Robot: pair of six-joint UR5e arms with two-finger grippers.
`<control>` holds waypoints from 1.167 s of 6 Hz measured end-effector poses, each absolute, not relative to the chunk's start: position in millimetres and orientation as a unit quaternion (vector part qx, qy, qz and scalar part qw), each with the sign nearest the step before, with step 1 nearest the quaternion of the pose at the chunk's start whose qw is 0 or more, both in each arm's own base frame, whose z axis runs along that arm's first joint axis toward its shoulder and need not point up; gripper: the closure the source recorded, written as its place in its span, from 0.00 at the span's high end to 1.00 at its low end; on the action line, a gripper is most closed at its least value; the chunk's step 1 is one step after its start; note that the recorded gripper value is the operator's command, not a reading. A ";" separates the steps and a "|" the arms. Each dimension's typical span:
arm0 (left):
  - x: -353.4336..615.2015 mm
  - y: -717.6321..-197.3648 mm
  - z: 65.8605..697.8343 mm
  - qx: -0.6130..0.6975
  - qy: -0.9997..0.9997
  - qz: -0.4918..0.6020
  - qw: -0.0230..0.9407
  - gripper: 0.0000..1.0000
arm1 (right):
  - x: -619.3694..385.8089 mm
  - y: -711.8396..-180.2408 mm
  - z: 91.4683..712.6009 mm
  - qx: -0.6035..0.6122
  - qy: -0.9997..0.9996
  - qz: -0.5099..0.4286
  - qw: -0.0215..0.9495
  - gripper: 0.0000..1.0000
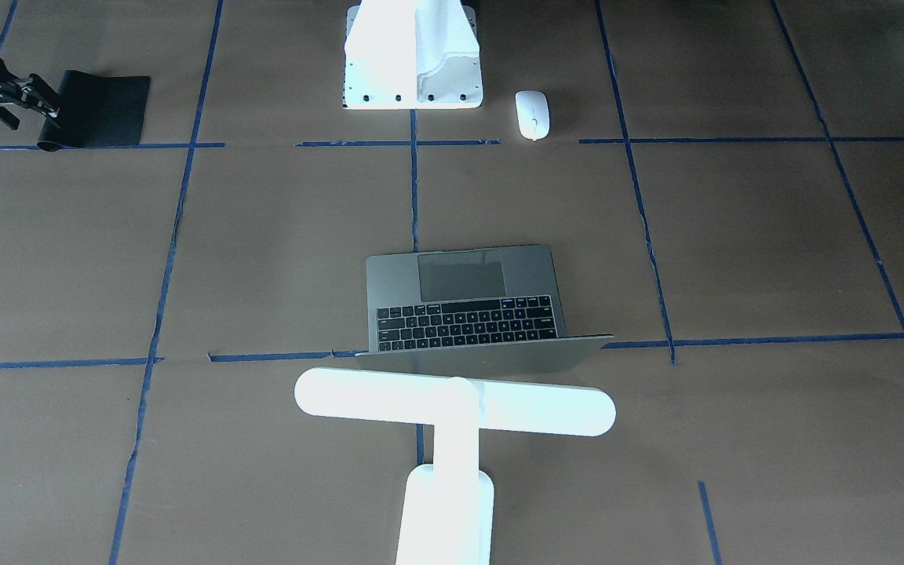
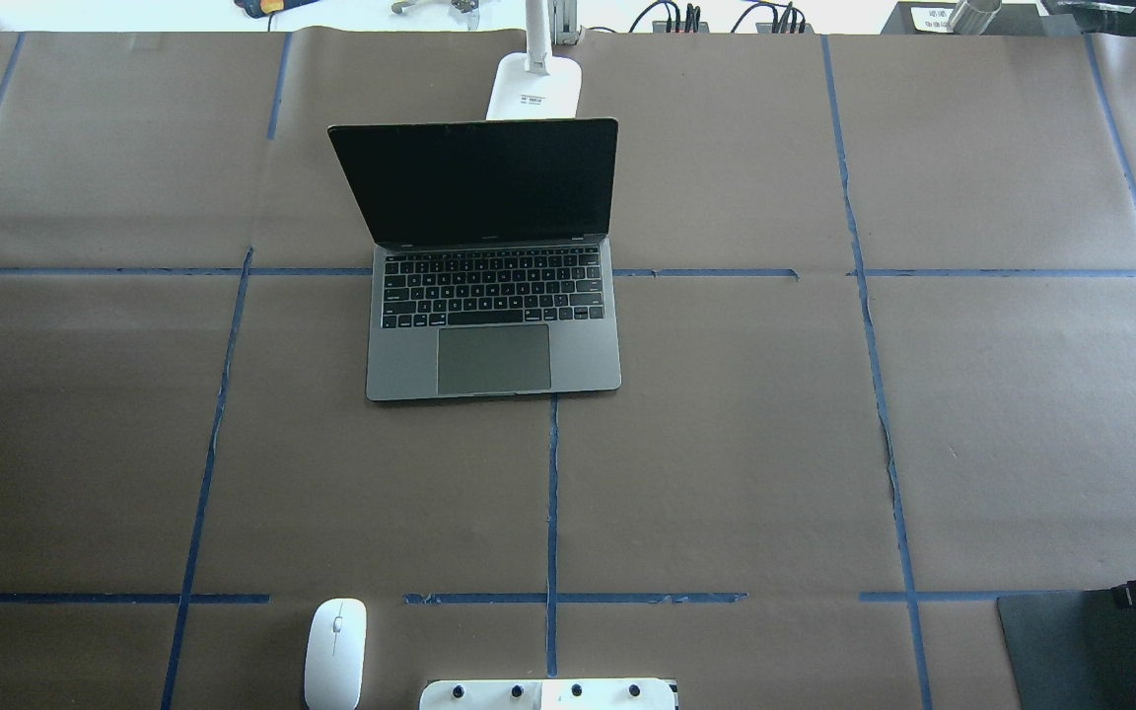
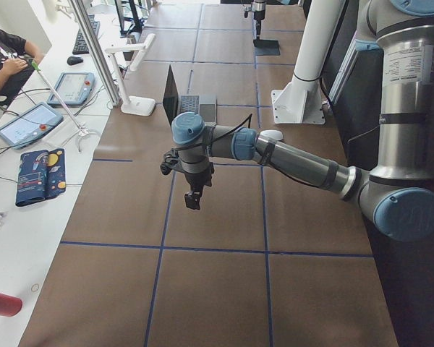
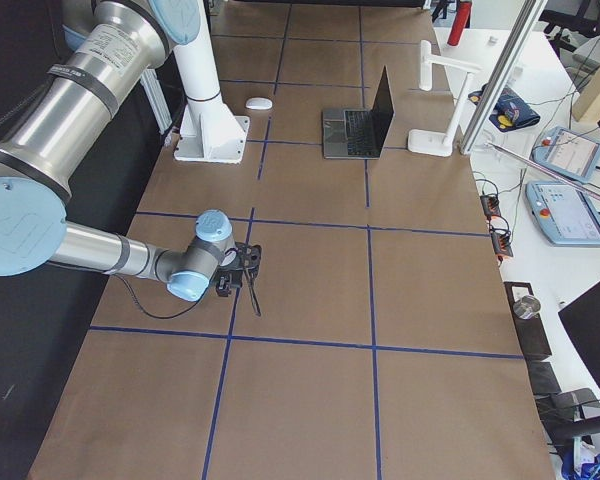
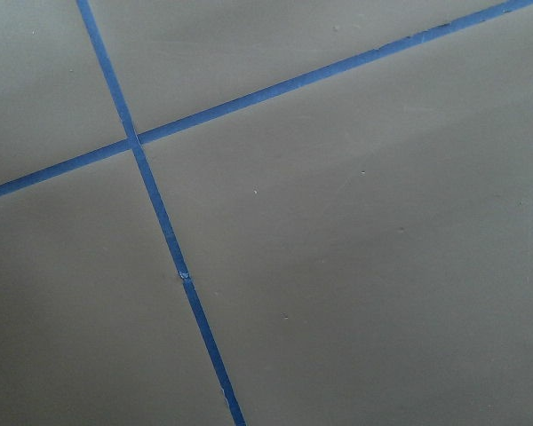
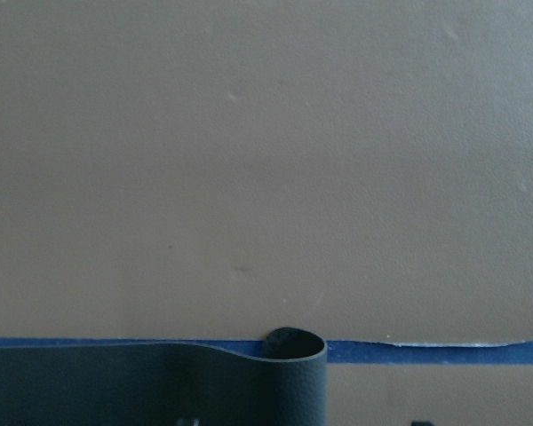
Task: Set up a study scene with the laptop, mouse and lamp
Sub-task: 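Reach the right gripper down and grasp the black mouse pad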
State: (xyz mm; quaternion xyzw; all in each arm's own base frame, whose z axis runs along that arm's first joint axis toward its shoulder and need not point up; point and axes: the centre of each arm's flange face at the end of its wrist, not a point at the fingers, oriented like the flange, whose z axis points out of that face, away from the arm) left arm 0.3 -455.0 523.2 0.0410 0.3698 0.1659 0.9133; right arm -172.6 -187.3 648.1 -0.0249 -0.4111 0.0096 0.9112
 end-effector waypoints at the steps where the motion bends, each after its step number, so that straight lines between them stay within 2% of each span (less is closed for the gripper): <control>1: 0.1 -454.6 522.2 0.042 0.370 0.166 0.913 1.00 | -184.1 -188.8 653.1 -0.027 -0.413 0.003 0.911 0.57; 2: -0.1 -454.3 521.3 0.043 0.370 0.166 0.913 1.00 | -195.0 -190.6 656.7 -0.028 -0.415 -0.002 0.909 0.22; 3: -0.2 -454.1 521.1 0.043 0.370 0.166 0.913 1.00 | -196.9 -190.1 657.2 -0.028 -0.420 -0.005 0.907 0.03; 4: -0.2 -454.1 520.9 0.043 0.370 0.166 0.913 1.00 | -192.7 -187.7 655.5 -0.026 -0.430 -0.009 0.902 0.00; 7: -0.4 -452.4 523.0 0.041 0.370 0.166 0.913 1.00 | -183.6 -183.5 650.0 -0.025 -0.447 -0.008 0.894 0.00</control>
